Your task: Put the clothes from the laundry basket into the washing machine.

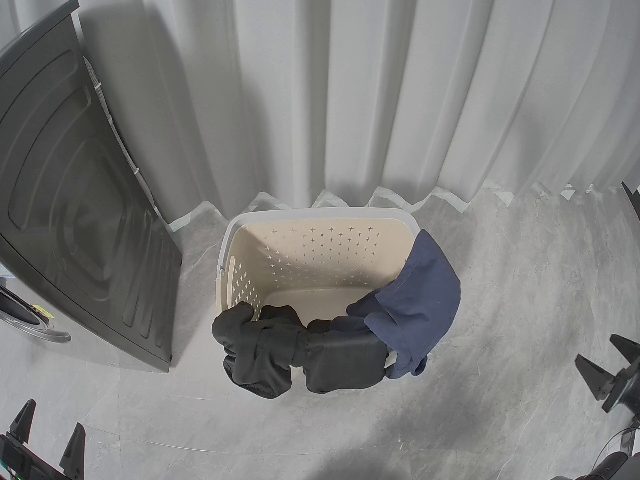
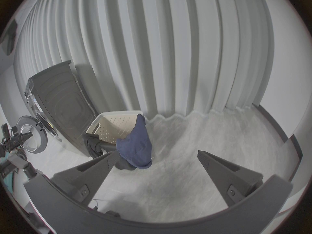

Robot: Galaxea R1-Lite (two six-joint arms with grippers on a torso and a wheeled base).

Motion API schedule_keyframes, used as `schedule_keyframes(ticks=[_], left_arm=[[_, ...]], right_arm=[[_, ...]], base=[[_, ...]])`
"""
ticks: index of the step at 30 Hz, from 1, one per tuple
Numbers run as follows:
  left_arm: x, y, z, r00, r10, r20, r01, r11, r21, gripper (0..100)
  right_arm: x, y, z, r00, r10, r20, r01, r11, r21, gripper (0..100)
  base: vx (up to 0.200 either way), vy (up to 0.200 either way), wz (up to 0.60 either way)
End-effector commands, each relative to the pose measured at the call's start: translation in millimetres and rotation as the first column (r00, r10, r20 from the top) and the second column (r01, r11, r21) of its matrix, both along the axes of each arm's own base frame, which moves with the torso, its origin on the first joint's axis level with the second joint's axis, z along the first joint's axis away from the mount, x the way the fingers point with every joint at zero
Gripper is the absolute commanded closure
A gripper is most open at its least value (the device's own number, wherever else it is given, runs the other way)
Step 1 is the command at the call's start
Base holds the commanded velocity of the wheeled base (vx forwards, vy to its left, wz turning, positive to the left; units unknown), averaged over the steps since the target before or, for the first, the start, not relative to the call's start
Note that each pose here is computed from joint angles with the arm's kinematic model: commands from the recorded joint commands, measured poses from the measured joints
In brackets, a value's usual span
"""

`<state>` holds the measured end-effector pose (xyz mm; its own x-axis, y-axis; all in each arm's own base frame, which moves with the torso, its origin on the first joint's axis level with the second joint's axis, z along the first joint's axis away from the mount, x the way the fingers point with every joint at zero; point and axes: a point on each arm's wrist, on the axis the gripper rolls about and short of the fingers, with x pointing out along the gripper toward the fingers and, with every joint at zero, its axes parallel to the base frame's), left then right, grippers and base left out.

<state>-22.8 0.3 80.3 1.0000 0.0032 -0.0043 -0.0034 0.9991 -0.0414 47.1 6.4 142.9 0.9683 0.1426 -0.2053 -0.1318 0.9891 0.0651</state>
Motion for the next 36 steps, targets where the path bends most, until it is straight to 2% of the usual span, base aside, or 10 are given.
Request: schedule_keyframes(ticks=[1,6,15,28,36], left_arm=[[0.1,0.0,-4.4,1.000,0.000,-0.002,0.000,1.000,-0.001,0],[0.1,0.0,-4.4,1.000,0.000,-0.002,0.000,1.000,-0.001,0],[0.1,0.0,-4.4,1.000,0.000,-0.002,0.000,1.000,-0.001,0],[0.1,0.0,-4.4,1.000,0.000,-0.002,0.000,1.000,-0.001,0],[0.1,0.0,-4.4,1.000,0.000,-0.002,0.000,1.000,-0.001,0]], right_arm=[[67.1,18.1,-18.4,0.955,0.071,-0.288,-0.070,0.997,0.014,0],[78.4,31.1,-23.3,0.933,0.139,-0.332,-0.144,0.990,0.010,0],[101.7,46.0,-29.3,0.909,0.176,-0.376,-0.182,0.983,0.022,0],[137.5,80.9,-53.0,0.847,0.233,-0.478,-0.233,0.971,0.060,0],[159.1,95.9,-56.5,0.840,0.235,-0.489,-0.233,0.970,0.067,0]], base=[[0.000,0.000,0.00],[0.000,0.000,0.00],[0.000,0.000,0.00],[0.000,0.000,0.00],[0.000,0.000,0.00]])
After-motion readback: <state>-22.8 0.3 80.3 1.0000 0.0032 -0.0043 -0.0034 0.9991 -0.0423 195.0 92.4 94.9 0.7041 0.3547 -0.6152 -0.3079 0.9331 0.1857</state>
